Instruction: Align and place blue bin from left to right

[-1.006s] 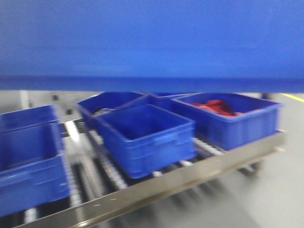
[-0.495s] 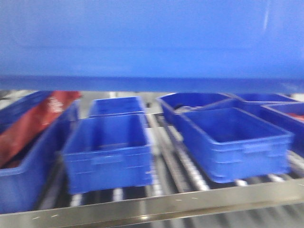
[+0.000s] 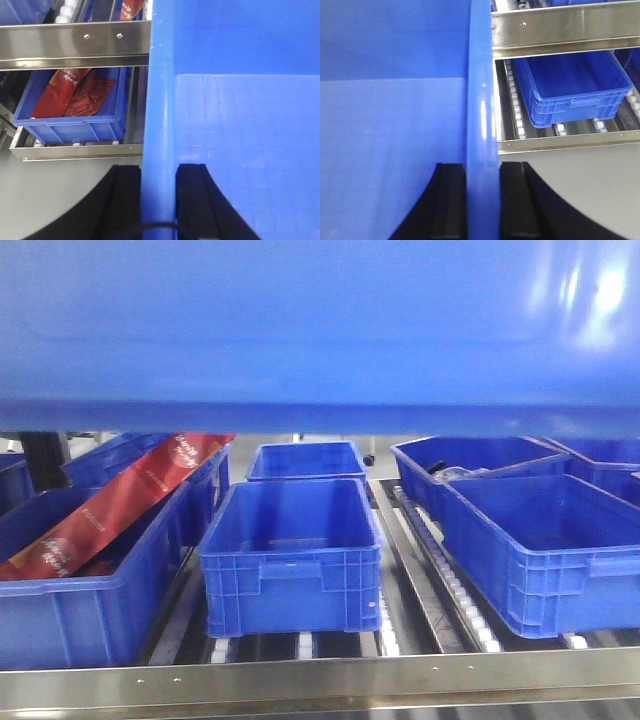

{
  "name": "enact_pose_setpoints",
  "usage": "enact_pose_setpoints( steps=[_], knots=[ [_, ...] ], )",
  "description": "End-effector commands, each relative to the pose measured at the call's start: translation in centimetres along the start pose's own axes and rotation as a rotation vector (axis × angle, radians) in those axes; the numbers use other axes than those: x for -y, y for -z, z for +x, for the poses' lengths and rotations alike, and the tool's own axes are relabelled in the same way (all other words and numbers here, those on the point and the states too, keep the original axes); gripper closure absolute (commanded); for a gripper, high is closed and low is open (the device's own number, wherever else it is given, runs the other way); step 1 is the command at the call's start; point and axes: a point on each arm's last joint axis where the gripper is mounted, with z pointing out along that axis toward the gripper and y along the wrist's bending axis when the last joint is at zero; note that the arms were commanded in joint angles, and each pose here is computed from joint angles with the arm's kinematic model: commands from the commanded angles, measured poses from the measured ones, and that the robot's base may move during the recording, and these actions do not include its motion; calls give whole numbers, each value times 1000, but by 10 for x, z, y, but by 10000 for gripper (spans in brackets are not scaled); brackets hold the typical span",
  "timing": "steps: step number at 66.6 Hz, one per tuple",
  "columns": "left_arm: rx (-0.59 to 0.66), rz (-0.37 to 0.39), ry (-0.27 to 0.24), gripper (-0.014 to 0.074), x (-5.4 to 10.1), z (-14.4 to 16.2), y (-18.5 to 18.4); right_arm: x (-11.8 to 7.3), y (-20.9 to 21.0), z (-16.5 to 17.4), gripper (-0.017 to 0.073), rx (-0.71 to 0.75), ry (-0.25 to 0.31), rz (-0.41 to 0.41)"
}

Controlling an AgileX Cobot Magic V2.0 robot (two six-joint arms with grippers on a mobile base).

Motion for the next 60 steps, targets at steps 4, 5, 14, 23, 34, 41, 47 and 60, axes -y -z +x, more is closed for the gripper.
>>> enact_pose_setpoints(
  steps=[4, 5, 14, 23, 34, 41, 47, 60],
  knots=[
    [78, 90, 1, 704, 7, -7, 7, -7, 7, -9, 637, 90, 2, -94],
    [78, 90, 1, 704, 7, -7, 7, -7, 7, -9, 637, 90, 2, -94],
    [78, 90, 1, 704, 7, -7, 7, -7, 7, -9, 637, 90, 2, -94],
    [78, 90, 1, 704, 7, -7, 7, -7, 7, -9, 637, 90, 2, -94],
    [78, 90, 1, 704, 7, -7, 7, -7, 7, -9, 637, 90, 2, -94],
    [78, 90, 1, 704, 7, -7, 7, -7, 7, -9, 637, 90, 2, -94],
    [78, 90, 1, 704, 7, -7, 7, -7, 7, -9, 637, 94, 2, -99],
    [78, 90, 1, 704, 7, -7, 7, -9, 7, -11, 637, 114, 2, -123]
  ],
)
